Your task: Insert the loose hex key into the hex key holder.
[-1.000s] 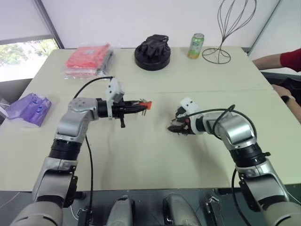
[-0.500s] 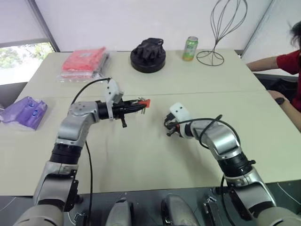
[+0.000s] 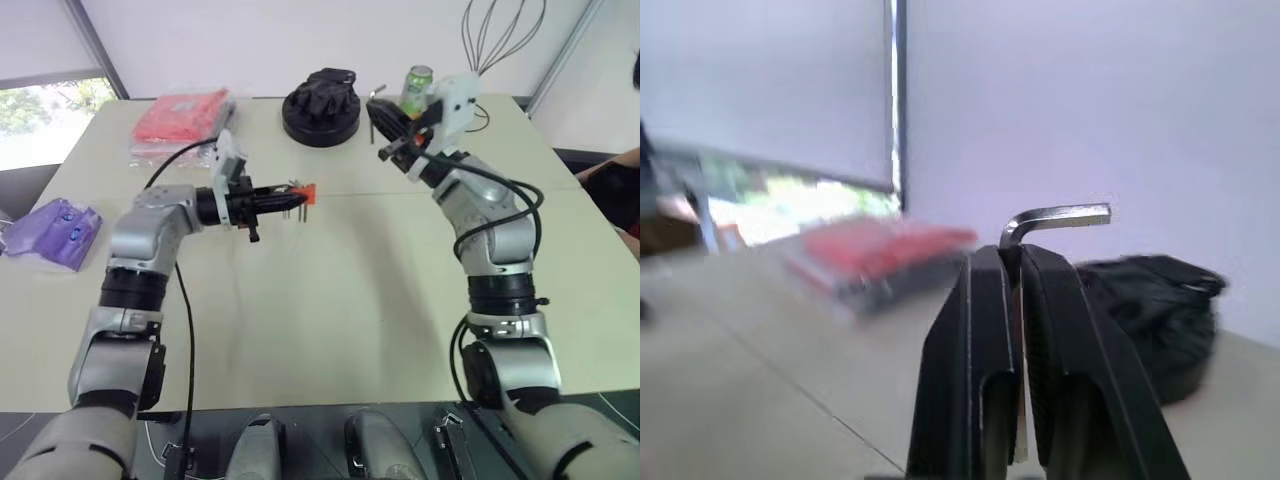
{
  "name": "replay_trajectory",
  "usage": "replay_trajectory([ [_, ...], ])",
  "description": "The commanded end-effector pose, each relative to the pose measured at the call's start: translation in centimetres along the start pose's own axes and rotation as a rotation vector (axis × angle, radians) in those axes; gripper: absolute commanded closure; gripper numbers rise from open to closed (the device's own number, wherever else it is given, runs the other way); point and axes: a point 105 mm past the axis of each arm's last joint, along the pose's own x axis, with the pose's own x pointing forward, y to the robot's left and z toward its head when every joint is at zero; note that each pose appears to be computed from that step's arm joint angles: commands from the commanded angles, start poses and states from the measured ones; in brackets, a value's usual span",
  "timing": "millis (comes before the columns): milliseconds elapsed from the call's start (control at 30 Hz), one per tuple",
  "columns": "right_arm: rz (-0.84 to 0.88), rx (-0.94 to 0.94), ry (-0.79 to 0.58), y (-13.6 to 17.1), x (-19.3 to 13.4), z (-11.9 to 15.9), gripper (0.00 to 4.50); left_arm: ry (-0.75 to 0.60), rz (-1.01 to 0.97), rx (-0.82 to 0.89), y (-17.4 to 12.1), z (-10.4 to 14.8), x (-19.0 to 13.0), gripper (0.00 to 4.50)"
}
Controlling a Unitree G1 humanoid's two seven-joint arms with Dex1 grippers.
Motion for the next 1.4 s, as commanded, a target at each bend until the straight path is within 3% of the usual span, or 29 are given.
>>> replay_trajectory([
  [33, 0.075, 0.105, -0.142, 2.5, -0.2, 4.0, 4.46, -0.023, -0.061, 0.021, -0.3, 1.4, 0.6, 4.5],
  [367, 0.153, 0.165, -0.091, 5.2, -1.2, 3.4, 4.46, -0.075, -0.077, 0.059, 0.8, 3.1, 2.0, 4.5],
  [967, 0.143, 0.127, -0.017, 5.2, -1.6, 1.6, 4.46, -0.108, -0.107, 0.085, 0.0, 3.6, 3.0, 4.5],
  [1400, 0.129, 0.114, -0.033, 4.8, -1.5, 2.0, 4.46, -0.09, -0.086, 0.083, 0.4, 2.8, 2.9, 4.5],
])
